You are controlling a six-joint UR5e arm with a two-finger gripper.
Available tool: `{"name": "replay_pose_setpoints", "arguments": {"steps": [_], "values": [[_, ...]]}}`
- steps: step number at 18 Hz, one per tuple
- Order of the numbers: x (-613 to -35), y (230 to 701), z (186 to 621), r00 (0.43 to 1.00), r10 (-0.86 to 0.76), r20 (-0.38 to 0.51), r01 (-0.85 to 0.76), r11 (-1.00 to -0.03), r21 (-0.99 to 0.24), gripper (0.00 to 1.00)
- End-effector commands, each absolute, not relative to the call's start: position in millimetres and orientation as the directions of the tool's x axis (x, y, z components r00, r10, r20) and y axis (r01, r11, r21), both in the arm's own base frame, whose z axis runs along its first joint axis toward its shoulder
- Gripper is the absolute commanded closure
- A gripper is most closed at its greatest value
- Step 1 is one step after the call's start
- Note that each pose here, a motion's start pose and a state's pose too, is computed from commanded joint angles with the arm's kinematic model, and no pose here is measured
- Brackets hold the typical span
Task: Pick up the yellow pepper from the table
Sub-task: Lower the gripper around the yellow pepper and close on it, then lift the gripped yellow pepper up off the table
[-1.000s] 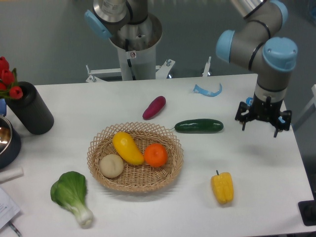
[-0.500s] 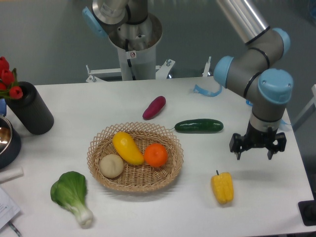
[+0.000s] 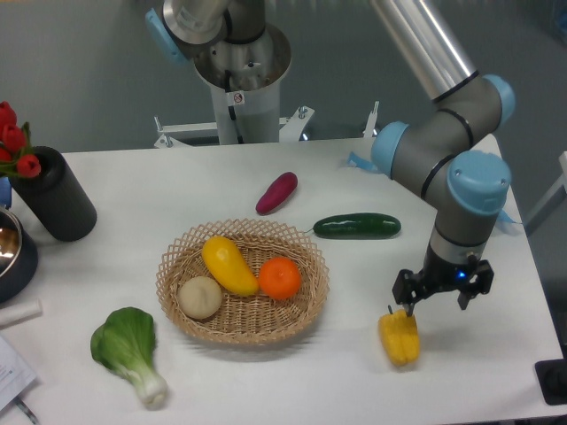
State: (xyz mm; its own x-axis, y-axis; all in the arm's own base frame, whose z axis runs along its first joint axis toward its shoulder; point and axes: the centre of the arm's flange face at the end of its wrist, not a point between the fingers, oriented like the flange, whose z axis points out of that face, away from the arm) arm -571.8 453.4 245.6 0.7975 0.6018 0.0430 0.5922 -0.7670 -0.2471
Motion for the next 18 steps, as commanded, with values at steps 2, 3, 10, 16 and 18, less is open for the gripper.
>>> {"name": "replay_pose_setpoints", "arguments": {"steps": [2,3,10,16,18], "values": [[-567.4,460.5,242.3,0.803,0.594,0.041,0.585,-0.774,-0.241,0.0],[-567.8,460.6,239.0,0.8,0.598,0.043,0.59,-0.772,-0.236,0.0],[-555.0,477.8,218.9,0.777,0.628,0.042,0.623,-0.757,-0.198,0.0],[-547.7,482.5,204.5,0.782,0.623,0.02,0.617,-0.77,-0.165,0.0],[-547.5,480.8,201.8,0.782,0.623,-0.001,0.616,-0.773,-0.152,0.05]]}}
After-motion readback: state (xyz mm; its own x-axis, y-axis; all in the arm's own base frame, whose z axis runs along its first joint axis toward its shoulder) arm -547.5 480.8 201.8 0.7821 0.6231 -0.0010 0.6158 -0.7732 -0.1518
